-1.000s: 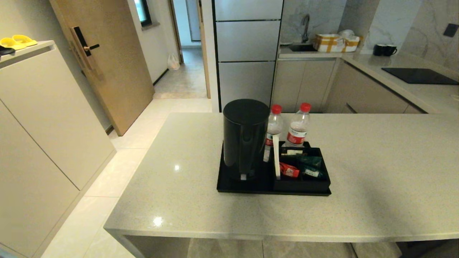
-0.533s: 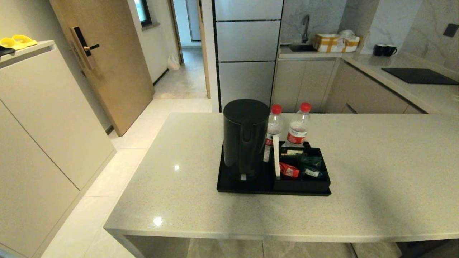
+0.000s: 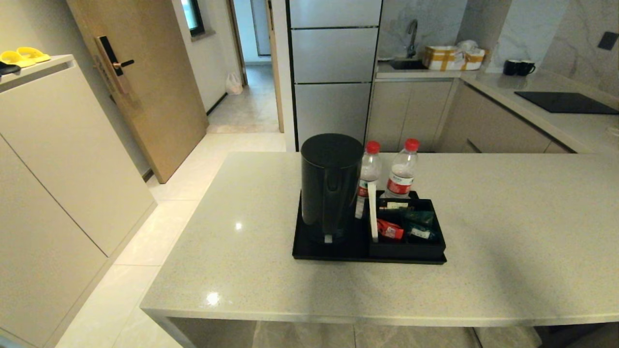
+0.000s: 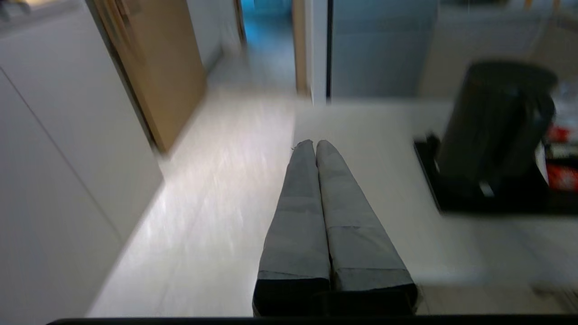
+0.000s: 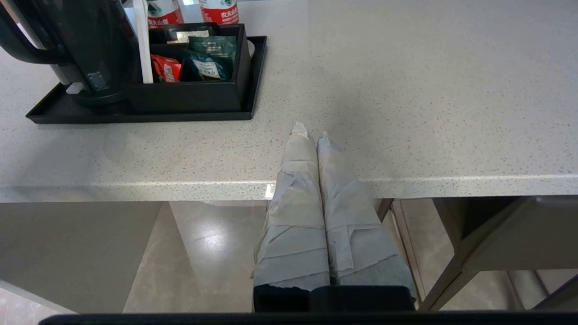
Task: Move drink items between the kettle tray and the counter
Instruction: Pick up the kettle
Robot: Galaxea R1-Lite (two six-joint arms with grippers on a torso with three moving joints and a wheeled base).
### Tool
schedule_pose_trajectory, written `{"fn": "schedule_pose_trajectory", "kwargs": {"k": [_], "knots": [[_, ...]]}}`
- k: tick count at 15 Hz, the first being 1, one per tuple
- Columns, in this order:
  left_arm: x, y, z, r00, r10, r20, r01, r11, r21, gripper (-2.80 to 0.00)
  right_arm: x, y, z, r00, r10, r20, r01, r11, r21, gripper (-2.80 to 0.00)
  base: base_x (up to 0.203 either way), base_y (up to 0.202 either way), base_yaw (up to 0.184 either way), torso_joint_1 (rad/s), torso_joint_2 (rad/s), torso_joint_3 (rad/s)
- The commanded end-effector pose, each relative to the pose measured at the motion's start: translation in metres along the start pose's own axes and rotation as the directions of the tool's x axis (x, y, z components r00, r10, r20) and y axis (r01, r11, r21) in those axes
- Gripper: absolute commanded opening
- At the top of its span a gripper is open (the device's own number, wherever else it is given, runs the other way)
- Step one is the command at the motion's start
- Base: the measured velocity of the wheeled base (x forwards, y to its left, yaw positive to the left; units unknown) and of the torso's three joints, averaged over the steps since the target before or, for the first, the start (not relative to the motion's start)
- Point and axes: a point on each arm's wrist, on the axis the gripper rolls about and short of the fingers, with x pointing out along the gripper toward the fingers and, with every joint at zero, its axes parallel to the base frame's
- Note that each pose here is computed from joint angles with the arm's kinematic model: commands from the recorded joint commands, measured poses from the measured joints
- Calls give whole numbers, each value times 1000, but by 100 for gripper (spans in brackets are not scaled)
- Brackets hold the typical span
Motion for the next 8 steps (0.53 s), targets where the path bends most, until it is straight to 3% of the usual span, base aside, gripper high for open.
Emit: {"fn": "schedule_pose_trajectory", "kwargs": {"k": [1, 2, 4, 6, 8], "knots": [[14, -3, 7, 935, -122, -334, 104, 992, -71, -280, 0, 0, 0, 1000, 0, 2, 0, 1000, 0, -280, 0, 0, 0, 0, 0, 0], [30, -6, 7, 882, -264, -390, 208, 962, -178, -280, 0, 0, 0, 1000, 0, 2, 0, 1000, 0, -280, 0, 0, 0, 0, 0, 0], [64, -10, 9, 756, -475, -450, 313, 867, -388, -280, 0, 0, 0, 1000, 0, 2, 0, 1000, 0, -280, 0, 0, 0, 0, 0, 0], [99, -14, 12, 642, -633, -432, 391, 756, -525, -280, 0, 0, 0, 1000, 0, 3, 0, 1000, 0, -280, 0, 0, 0, 0, 0, 0], [148, -17, 9, 544, -759, -359, 483, 633, -605, -280, 0, 0, 0, 1000, 0, 2, 0, 1000, 0, -280, 0, 0, 0, 0, 0, 0]]}}
